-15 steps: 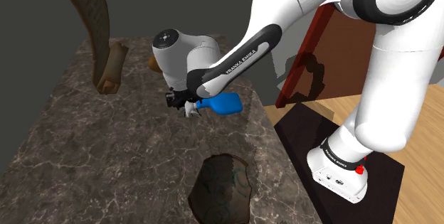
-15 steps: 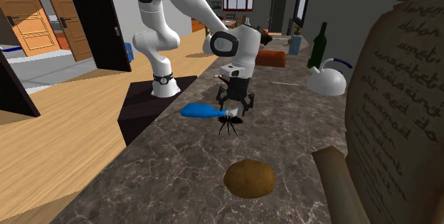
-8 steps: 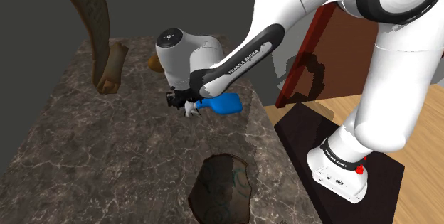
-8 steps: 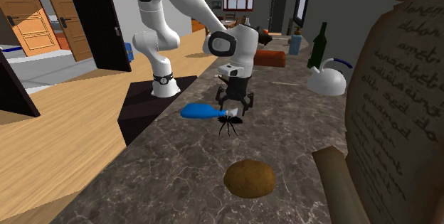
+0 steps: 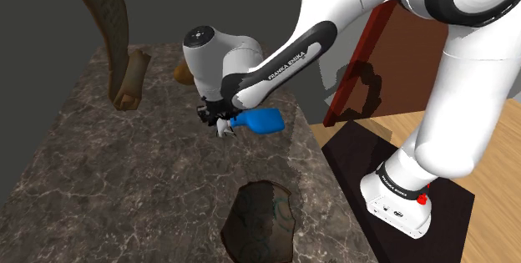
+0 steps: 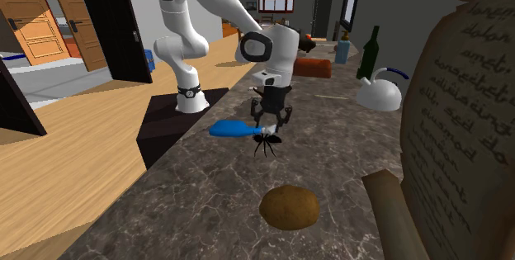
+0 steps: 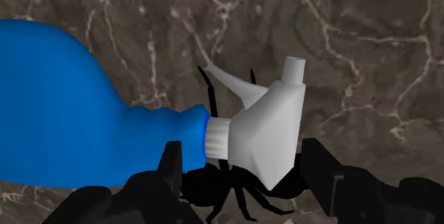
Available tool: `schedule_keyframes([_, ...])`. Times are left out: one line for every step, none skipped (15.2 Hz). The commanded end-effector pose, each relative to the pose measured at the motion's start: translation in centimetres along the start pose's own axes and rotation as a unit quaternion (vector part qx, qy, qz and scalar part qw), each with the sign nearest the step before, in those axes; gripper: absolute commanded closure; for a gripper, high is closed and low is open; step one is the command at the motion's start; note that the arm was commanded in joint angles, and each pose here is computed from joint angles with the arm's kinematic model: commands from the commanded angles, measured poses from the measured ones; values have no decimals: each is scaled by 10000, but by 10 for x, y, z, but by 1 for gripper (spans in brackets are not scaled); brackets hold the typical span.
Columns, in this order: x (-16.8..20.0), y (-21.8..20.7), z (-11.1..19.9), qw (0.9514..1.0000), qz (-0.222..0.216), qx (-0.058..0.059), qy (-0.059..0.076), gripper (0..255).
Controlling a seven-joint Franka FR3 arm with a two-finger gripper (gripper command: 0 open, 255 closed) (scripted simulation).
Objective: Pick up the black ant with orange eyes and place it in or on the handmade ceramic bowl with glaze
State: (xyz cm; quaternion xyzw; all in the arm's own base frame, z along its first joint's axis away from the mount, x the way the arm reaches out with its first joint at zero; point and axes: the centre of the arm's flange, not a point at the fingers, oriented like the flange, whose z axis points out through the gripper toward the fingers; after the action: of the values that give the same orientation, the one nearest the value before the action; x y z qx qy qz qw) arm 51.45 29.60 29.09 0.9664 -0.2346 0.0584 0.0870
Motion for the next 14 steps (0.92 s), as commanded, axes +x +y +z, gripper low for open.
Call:
schedule_keyframes([2, 0, -8, 10000, -4, 49, -11, 255])
schedule_keyframes([3, 1, -13, 10000, -4, 49, -11, 255])
schedule_keyframes([4, 2, -19, 10000, -4, 49, -11, 255])
schedule_keyframes([4, 2, -24, 10000, -4, 49, -11, 255])
schedule_keyframes([3, 2, -20, 10000, -4, 50, -5, 255])
schedule_keyframes([3, 2, -20, 10000, -4, 50, -5, 0])
schedule_keyframes([6, -21, -21, 9995, -108, -280, 31, 0])
schedule_keyframes([9, -44, -21, 9979, -213, -610, 68, 0])
schedule_keyframes([11, -66, -19, 9950, -317, -938, 105, 0])
schedule_keyframes([13, -83, -17, 9920, -396, -1190, 133, 0])
schedule_keyframes([13, -82, -12, 9920, -396, -1190, 133, 0])
schedule_keyframes([13, -81, -7, 9920, -396, -1190, 133, 0])
schedule_keyframes([13, -80, -1, 9920, -396, -1190, 133, 0])
schedule_keyframes([14, -78, 4, 9920, -396, -1190, 133, 0])
